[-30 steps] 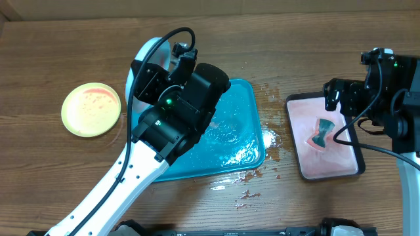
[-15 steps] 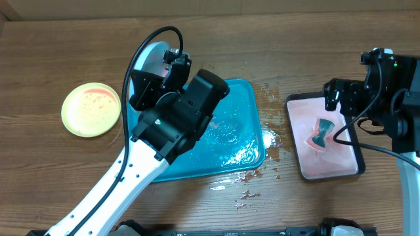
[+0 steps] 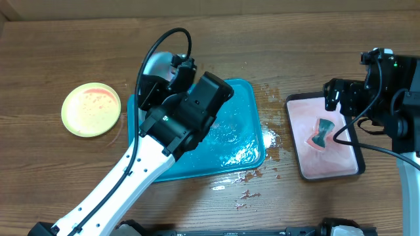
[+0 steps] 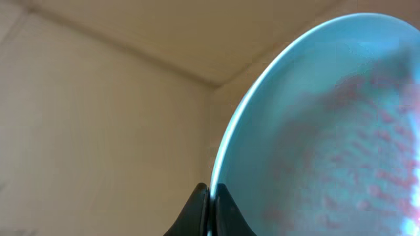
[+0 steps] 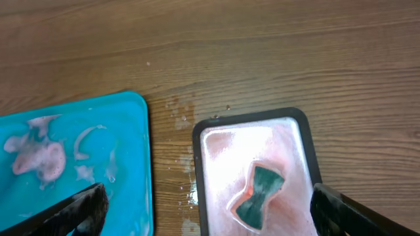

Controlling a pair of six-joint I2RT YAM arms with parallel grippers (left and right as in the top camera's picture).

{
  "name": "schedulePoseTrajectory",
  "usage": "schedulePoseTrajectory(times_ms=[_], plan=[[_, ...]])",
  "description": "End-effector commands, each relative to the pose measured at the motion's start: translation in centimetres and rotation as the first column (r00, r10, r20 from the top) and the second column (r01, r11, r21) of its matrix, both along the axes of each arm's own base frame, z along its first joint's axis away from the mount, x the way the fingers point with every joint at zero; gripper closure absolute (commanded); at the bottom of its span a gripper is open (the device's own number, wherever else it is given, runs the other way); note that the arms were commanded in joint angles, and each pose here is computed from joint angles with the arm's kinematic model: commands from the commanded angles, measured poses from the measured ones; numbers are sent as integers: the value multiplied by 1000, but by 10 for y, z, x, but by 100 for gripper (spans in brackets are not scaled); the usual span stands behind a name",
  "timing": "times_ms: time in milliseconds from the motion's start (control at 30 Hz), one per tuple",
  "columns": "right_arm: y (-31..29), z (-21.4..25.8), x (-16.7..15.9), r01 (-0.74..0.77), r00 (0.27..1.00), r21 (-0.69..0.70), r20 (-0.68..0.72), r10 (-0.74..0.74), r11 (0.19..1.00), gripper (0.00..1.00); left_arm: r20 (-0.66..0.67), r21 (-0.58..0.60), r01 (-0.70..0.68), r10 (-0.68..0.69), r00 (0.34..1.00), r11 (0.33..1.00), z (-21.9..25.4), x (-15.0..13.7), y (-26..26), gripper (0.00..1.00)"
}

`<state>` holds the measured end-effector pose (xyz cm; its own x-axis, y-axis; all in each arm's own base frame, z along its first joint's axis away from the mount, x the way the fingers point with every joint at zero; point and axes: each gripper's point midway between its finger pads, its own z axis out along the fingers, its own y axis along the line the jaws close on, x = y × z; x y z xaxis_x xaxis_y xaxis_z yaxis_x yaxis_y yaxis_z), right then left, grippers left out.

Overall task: Clean dirty plates on tray and stack at the side
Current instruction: 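Carry the white plate with the left gripper left toward the plate stack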

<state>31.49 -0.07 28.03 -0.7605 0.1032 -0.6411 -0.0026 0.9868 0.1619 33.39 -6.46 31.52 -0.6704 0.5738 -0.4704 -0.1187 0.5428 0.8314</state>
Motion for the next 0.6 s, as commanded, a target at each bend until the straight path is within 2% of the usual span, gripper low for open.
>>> schedulePoseTrajectory(times_ms=[0, 100, 233, 333, 467, 567], plan=[[0, 8, 3, -4, 1000, -7, 25, 4, 1000, 0, -18, -116, 37, -39, 999, 993, -12, 1, -14, 96], [0, 8, 3, -4, 1000, -7, 25, 4, 1000, 0, 0, -192, -25, 25, 1000, 981, -19, 0, -2, 96], [0, 8, 3, -4, 1000, -7, 25, 4, 1000, 0, -159, -437, -113, 47, 986, 892, -62, -3, 7, 95], [0, 8, 3, -4, 1000, -7, 25, 4, 1000, 0, -239, -581, -258, 141, 961, 772, -83, -6, 32, 96], [0, 8, 3, -4, 1000, -7, 25, 4, 1000, 0, -291, -675, -381, 247, 924, 632, -94, -5, 70, 95], [0, 8, 3, -4, 1000, -7, 25, 4, 1000, 0, -319, -747, -463, 354, 879, 477, -99, -8, 105, 95]])
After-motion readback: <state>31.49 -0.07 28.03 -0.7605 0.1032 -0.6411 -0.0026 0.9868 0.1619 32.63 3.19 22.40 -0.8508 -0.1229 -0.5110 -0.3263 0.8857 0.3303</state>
